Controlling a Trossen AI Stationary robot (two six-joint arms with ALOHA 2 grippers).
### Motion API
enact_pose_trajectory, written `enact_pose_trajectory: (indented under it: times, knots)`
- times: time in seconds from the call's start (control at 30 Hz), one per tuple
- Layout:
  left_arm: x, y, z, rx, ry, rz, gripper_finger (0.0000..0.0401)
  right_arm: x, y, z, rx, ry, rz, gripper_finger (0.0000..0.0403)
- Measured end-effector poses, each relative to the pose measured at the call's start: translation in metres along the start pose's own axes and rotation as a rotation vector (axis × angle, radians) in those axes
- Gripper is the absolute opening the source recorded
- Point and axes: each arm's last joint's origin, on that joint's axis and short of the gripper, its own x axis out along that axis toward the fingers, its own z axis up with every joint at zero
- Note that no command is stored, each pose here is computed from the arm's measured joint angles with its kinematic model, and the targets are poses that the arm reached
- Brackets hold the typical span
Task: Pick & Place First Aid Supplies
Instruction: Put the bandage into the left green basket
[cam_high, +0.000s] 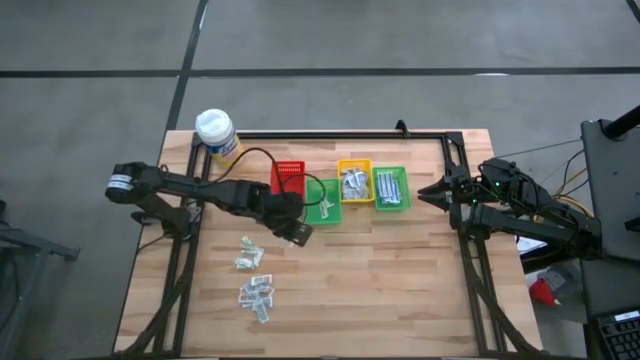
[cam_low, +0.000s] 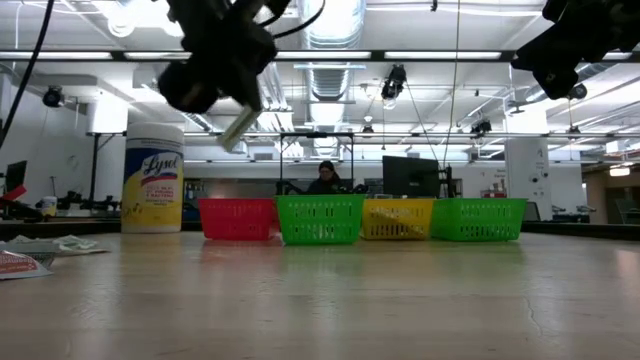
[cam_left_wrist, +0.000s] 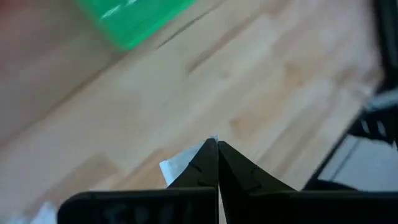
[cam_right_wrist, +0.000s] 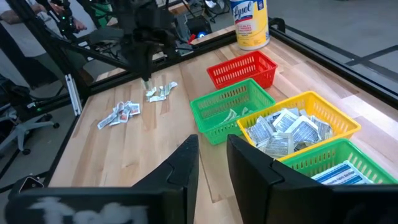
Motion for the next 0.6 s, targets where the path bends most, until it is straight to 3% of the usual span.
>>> enact_pose_trajectory:
  times: [0.33,0.6]
  knots:
    - [-0.001,-0.015,0.008,0.445,-0.106,-0.147,0.0,0.0,0.0,0.0,0.003,0.0,0.0,0.007]
    - [-0.002,-0.018,0.016,0.696,-0.285,-0.061,0.0,0.0,0.0,0.0,0.026,0.0,0.0,0.0083]
